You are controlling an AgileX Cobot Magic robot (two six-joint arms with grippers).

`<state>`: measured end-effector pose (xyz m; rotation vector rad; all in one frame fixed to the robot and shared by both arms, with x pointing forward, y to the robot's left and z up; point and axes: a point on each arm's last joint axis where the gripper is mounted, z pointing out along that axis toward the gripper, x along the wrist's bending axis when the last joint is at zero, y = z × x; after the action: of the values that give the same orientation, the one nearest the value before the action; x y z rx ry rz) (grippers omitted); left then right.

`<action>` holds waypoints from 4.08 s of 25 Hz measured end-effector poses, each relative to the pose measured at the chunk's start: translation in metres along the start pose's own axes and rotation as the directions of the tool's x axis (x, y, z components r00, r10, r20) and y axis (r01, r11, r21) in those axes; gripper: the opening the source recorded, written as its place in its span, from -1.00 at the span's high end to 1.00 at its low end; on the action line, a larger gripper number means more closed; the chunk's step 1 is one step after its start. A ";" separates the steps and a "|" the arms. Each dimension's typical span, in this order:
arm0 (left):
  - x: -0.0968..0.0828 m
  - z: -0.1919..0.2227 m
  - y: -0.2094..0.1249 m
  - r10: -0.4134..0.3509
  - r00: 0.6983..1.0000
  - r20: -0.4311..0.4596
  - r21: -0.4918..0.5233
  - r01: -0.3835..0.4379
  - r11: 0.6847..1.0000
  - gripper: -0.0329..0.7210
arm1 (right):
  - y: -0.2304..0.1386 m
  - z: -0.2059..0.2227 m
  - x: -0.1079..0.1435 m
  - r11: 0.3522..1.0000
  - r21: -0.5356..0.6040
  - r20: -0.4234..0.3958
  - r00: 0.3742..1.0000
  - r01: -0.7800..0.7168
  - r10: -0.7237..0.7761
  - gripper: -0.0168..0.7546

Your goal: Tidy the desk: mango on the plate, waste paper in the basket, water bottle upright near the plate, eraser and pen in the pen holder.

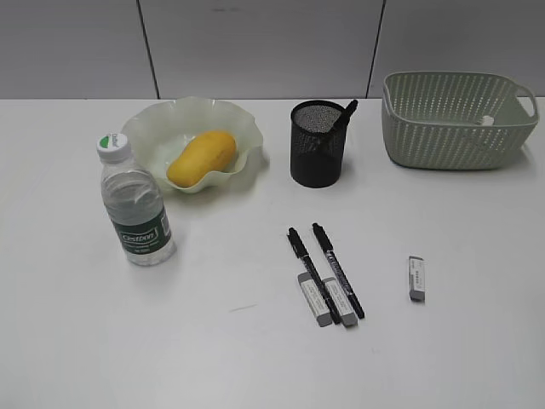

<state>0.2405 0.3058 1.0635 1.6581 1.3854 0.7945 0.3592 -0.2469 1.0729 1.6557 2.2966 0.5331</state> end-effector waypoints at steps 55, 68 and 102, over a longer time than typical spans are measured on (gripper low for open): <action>-0.287 0.419 0.017 -0.111 0.985 -0.129 0.710 0.170 0.683 -0.09 | -0.131 -0.046 -0.012 0.779 -0.627 -0.073 0.996 0.000 -0.059 0.19; -0.291 0.422 0.023 -0.165 0.982 -0.092 0.673 0.183 0.716 0.62 | -0.131 -0.046 -0.012 0.779 -0.627 -0.073 0.996 0.000 -0.059 0.19; -0.247 0.464 0.173 0.211 0.839 0.502 -0.224 -0.109 0.968 0.62 | -0.131 -0.046 -0.012 0.779 -0.627 -0.073 0.996 0.001 -0.059 0.28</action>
<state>0.6728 -0.0356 1.0062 1.6907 0.7724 0.4877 0.2323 -0.3023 1.0563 1.2685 1.8736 1.2294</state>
